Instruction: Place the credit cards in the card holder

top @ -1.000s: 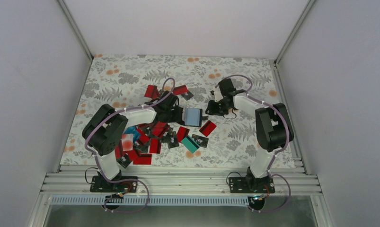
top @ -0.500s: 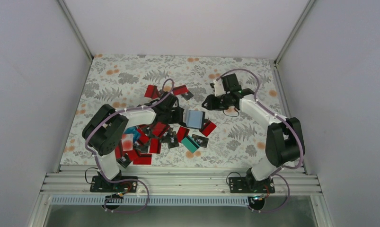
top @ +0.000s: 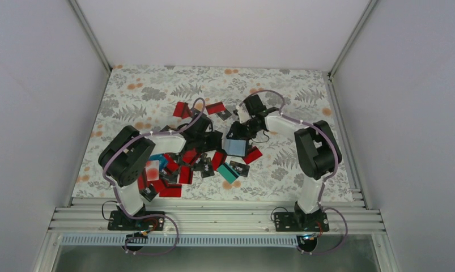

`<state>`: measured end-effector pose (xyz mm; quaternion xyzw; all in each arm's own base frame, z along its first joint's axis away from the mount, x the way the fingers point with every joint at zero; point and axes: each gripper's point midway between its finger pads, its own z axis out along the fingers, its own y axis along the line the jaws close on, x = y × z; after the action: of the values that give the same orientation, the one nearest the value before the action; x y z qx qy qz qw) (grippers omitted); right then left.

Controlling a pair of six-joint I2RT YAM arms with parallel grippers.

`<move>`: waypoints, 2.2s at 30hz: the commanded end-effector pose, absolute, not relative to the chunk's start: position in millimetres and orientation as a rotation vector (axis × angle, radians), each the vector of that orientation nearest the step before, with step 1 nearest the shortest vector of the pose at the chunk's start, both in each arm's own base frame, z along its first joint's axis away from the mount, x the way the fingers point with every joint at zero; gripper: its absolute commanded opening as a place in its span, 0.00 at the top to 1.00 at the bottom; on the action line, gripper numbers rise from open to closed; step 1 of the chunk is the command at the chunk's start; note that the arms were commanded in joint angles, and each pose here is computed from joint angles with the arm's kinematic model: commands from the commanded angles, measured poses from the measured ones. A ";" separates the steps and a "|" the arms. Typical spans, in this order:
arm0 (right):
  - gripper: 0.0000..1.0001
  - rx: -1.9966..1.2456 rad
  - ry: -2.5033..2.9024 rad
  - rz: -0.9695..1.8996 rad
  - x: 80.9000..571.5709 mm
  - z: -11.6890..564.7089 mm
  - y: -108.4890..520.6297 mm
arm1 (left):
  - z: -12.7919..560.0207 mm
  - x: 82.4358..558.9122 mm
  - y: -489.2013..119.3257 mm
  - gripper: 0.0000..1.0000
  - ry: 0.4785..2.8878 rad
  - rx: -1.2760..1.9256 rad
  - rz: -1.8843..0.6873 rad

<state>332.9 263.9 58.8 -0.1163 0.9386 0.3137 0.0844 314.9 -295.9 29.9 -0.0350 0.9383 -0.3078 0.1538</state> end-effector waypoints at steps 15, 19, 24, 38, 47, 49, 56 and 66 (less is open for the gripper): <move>0.57 -0.415 2.855 0.811 369.7 29.5 280.5 | 37.7 332.9 -322.8 0.97 2.581 -0.333 -1.133; 0.57 -0.413 2.871 0.761 370.8 23.4 275.0 | 38.2 332.6 -317.9 0.87 2.595 -0.316 -1.084; 0.57 -0.410 2.875 0.755 367.8 22.5 272.8 | 49.7 322.3 -301.1 0.47 2.589 -0.291 -0.978; 0.56 -0.412 2.868 0.739 366.1 32.2 269.2 | 86.3 293.5 -274.2 0.15 2.567 -0.070 -0.620; 0.55 -0.411 2.844 0.717 364.5 52.2 265.2 | 87.4 258.8 -255.2 0.15 2.599 -0.008 -0.463; 0.55 -0.412 2.836 0.709 364.4 57.6 264.1 | 86.8 252.3 -244.3 0.15 2.612 -0.020 -0.418; 0.55 -0.410 2.801 0.701 359.4 77.7 259.3 | 78.8 217.3 -190.3 0.16 2.675 -0.126 -0.263; 0.55 -0.522 2.671 0.900 325.8 125.7 294.9 | 55.8 179.6 -117.5 0.16 2.726 -0.415 -0.080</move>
<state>348.4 269.3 100.3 -0.1498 0.9437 0.2654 0.1287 191.2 -152.1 61.8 -0.0943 0.9723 -0.0725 0.2012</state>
